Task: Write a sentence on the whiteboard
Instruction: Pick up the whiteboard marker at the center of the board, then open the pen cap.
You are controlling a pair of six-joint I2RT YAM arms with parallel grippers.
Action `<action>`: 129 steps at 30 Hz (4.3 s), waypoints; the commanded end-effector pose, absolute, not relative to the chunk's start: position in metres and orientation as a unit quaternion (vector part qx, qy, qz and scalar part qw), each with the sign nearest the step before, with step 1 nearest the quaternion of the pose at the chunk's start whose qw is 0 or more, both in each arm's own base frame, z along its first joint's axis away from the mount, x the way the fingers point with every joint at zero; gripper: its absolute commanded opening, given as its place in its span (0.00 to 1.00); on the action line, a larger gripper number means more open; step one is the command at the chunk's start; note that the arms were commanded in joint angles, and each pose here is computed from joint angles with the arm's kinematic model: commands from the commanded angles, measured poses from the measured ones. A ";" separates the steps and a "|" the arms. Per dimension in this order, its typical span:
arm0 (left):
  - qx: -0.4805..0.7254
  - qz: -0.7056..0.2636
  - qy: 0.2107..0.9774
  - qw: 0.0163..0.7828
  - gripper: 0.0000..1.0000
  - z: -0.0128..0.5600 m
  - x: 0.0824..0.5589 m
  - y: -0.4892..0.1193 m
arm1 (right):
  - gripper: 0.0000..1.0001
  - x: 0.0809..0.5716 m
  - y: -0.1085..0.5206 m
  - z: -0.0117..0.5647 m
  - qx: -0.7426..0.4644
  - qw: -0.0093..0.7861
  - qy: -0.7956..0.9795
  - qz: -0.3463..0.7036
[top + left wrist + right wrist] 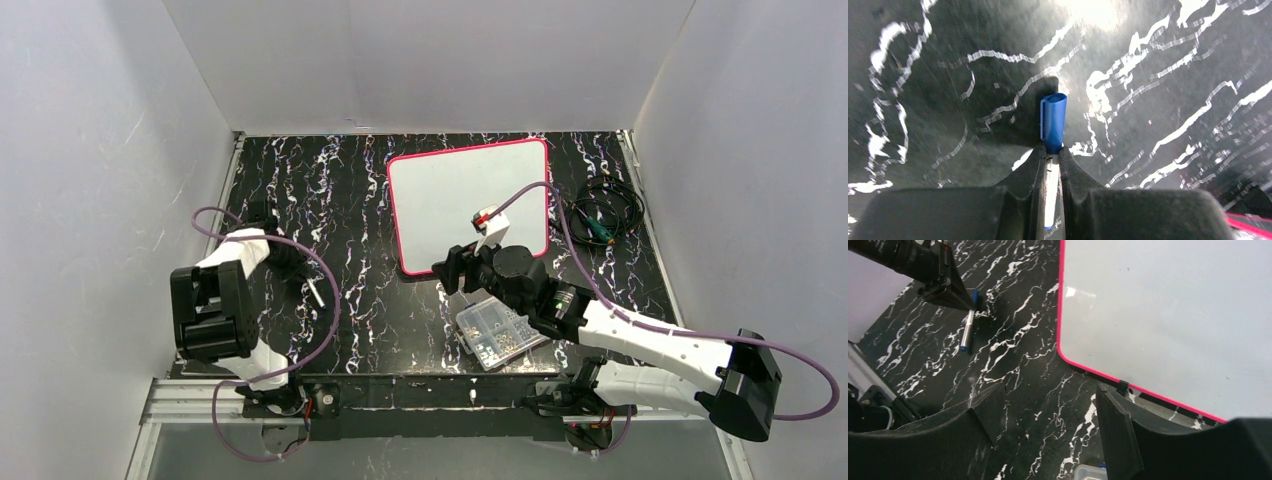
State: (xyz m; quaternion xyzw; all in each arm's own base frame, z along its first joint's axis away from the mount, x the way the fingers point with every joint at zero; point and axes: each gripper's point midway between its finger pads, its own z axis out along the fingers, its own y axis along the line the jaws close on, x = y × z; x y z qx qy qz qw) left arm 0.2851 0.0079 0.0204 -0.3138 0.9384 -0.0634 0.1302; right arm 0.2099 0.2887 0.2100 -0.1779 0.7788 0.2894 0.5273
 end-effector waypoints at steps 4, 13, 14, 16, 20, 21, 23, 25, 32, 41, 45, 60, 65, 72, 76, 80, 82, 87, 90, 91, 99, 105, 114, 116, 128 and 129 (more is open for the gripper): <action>-0.374 -0.183 0.885 0.207 0.00 0.077 0.277 -0.029 | 0.77 0.198 0.326 0.221 -0.197 0.496 0.762 0.367; -0.395 -0.277 0.836 0.261 0.00 0.119 0.247 -0.070 | 0.75 0.182 0.383 0.206 -0.229 0.439 0.762 0.418; -0.394 -0.283 0.835 0.261 0.00 0.121 0.245 -0.074 | 0.75 0.178 0.391 0.207 -0.236 0.436 0.760 0.421; -0.392 -0.293 0.832 0.261 0.00 0.124 0.242 -0.081 | 0.75 0.170 0.403 0.203 -0.252 0.427 0.759 0.422; -0.378 -0.308 0.834 0.258 0.00 0.131 0.238 -0.098 | 0.72 0.156 0.426 0.192 -0.280 0.403 0.760 0.426; -0.375 -0.313 0.834 0.258 0.00 0.134 0.238 -0.100 | 0.71 0.155 0.430 0.188 -0.285 0.398 0.762 0.424; -0.368 -0.318 0.835 0.259 0.00 0.138 0.238 -0.103 | 0.68 0.152 0.439 0.178 -0.297 0.386 0.766 0.419; -0.365 -0.320 0.835 0.259 0.00 0.139 0.237 -0.105 | 0.64 0.150 0.447 0.173 -0.308 0.378 0.768 0.415; -0.369 -0.324 0.835 0.248 0.00 0.133 0.229 -0.108 | 0.50 0.153 0.470 0.164 -0.325 0.370 0.769 0.407; -0.368 -0.341 0.829 0.248 0.00 0.133 0.226 -0.112 | 0.24 0.151 0.494 0.135 -0.352 0.337 0.783 0.387; -0.337 -0.341 0.840 0.254 0.06 0.139 0.226 -0.114 | 0.01 0.156 0.491 0.139 -0.343 0.343 0.790 0.376; 0.053 -0.401 0.835 0.373 0.84 0.238 0.224 -0.149 | 0.01 0.154 0.386 0.166 -0.368 0.309 0.828 0.289; 0.239 -0.423 0.789 0.375 0.85 0.249 0.191 -0.184 | 0.01 0.152 0.344 0.165 -0.371 0.205 0.832 0.358; 0.413 -0.378 0.747 0.358 0.84 0.214 0.150 -0.216 | 0.01 0.108 0.301 0.173 -0.396 0.075 0.827 0.393; 0.459 -0.352 0.735 0.353 0.84 0.197 0.141 -0.219 | 0.01 0.079 0.285 0.176 -0.406 0.009 0.816 0.411; 0.502 -0.380 0.714 0.306 0.81 0.185 0.115 -0.236 | 0.01 0.058 0.276 0.183 -0.408 -0.032 0.801 0.437; 0.517 -0.391 0.708 0.280 0.77 0.179 0.104 -0.243 | 0.01 0.053 0.274 0.186 -0.408 -0.039 0.798 0.442; 0.541 -0.392 0.691 0.276 0.68 0.170 0.090 -0.254 | 0.01 0.046 0.273 0.192 -0.414 -0.054 0.785 0.458; 0.549 -0.395 0.683 0.276 0.60 0.170 0.086 -0.259 | 0.01 0.045 0.276 0.195 -0.419 -0.057 0.774 0.471; 0.549 -0.397 0.683 0.273 0.58 0.169 0.085 -0.260 | 0.01 0.044 0.277 0.196 -0.420 -0.057 0.773 0.473; 0.549 -0.411 0.682 0.255 0.44 0.164 0.079 -0.270 | 0.01 0.043 0.279 0.196 -0.418 -0.065 0.770 0.478; 0.551 -0.414 0.683 0.240 0.08 0.160 0.074 -0.272 | 0.01 0.047 0.280 0.196 -0.422 -0.054 0.771 0.474; 0.527 -0.414 0.690 0.272 0.00 0.167 0.080 -0.271 | 0.54 0.084 0.281 0.191 -0.360 0.064 0.807 0.463; 0.521 -0.426 0.691 0.264 0.00 0.169 0.080 -0.273 | 0.61 0.085 0.282 0.195 -0.345 0.088 0.804 0.476; 0.510 -0.512 0.659 0.210 0.00 0.188 0.072 -0.277 | 0.84 0.105 0.283 0.227 -0.230 0.253 0.761 0.551; 0.510 -0.515 0.657 0.207 0.00 0.189 0.072 -0.277 | 0.85 0.107 0.282 0.229 -0.218 0.264 0.759 0.553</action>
